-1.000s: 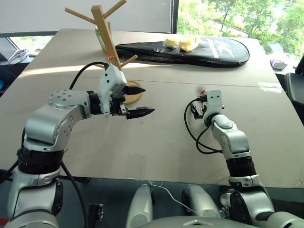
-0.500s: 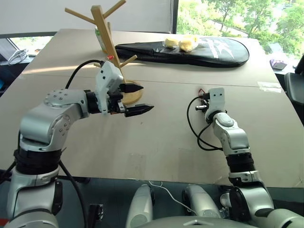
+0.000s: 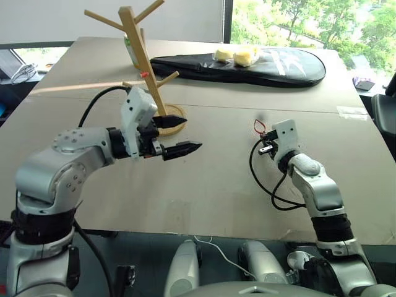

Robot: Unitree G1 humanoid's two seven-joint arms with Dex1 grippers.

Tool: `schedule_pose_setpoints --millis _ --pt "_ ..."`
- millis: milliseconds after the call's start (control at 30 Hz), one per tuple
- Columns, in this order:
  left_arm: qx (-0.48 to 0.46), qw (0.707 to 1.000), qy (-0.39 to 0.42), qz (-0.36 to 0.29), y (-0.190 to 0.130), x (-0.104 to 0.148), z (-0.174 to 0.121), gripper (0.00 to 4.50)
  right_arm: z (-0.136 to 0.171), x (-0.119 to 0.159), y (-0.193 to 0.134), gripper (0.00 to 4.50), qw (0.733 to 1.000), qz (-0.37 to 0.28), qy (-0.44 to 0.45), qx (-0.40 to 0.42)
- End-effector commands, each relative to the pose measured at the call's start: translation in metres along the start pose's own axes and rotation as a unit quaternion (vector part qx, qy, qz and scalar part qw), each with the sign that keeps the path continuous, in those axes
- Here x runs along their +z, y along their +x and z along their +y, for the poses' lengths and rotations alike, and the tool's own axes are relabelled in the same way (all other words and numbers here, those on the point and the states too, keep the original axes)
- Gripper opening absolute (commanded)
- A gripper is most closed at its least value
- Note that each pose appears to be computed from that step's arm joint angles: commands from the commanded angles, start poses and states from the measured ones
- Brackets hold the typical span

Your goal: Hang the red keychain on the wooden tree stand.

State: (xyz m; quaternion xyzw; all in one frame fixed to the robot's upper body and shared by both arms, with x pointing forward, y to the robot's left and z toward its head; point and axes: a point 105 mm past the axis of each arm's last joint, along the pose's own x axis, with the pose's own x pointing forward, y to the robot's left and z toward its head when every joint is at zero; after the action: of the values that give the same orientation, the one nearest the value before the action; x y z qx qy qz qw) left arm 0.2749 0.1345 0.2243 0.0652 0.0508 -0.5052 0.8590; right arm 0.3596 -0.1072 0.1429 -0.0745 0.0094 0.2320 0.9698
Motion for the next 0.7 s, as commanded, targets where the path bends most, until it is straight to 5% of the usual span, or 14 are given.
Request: schedule_pose_setpoints --millis 33,467,700 --pt "0.021 0.999 0.015 -0.03 -0.011 0.016 -0.012 4.5 0.021 0.053 -0.012 0.11 0.992 -0.108 -0.025 0.068" --pt "0.207 0.97 -0.022 -0.127 -0.08 0.036 -0.005 4.5 0.099 0.124 -0.006 0.11 0.924 -0.272 -0.082 0.258" --pt "0.271 0.946 -0.038 -0.176 -0.12 0.045 -0.003 4.5 0.139 0.134 0.019 0.11 0.903 -0.29 -0.102 0.3"
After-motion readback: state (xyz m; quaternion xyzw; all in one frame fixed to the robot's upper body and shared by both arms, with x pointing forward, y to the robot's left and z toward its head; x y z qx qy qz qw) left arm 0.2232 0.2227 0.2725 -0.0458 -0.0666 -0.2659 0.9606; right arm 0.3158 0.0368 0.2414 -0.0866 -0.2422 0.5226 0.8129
